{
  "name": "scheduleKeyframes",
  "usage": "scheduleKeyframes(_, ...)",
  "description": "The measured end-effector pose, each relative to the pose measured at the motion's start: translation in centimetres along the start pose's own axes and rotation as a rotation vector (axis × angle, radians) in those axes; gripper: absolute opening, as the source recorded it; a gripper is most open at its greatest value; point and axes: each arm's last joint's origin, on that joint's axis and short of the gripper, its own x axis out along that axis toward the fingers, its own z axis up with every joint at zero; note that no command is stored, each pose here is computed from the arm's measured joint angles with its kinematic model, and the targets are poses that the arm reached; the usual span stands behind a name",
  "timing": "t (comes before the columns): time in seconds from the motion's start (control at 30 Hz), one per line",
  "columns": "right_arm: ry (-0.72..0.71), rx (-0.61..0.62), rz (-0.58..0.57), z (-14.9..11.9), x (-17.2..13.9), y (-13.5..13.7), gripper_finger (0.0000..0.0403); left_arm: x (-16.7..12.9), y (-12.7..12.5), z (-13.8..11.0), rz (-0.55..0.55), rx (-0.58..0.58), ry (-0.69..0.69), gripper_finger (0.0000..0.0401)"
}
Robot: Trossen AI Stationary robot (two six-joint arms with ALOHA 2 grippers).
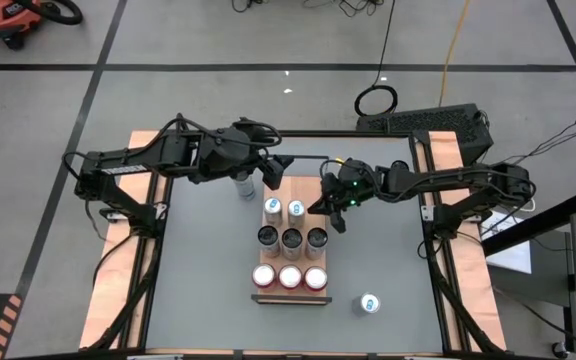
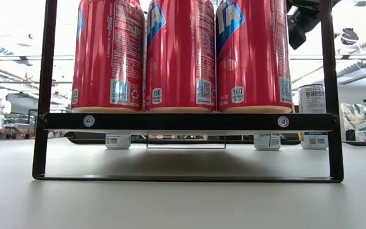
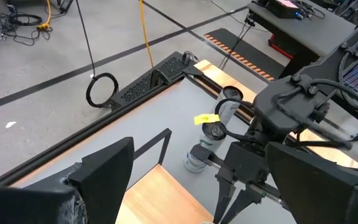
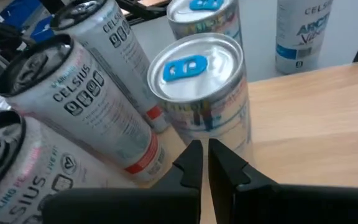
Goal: Sort soda cans
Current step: Put the top blue soda can on the shelf and align it with the other blue soda can
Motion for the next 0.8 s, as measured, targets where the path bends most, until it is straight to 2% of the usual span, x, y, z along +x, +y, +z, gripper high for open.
scheduleKeyframes(0.8,-0.050,-0.039,-0.024,0.47,-0.03,-0.01,0.0000,-0.01,0.00,0.01,0.000,0.000,0.000,0.0368)
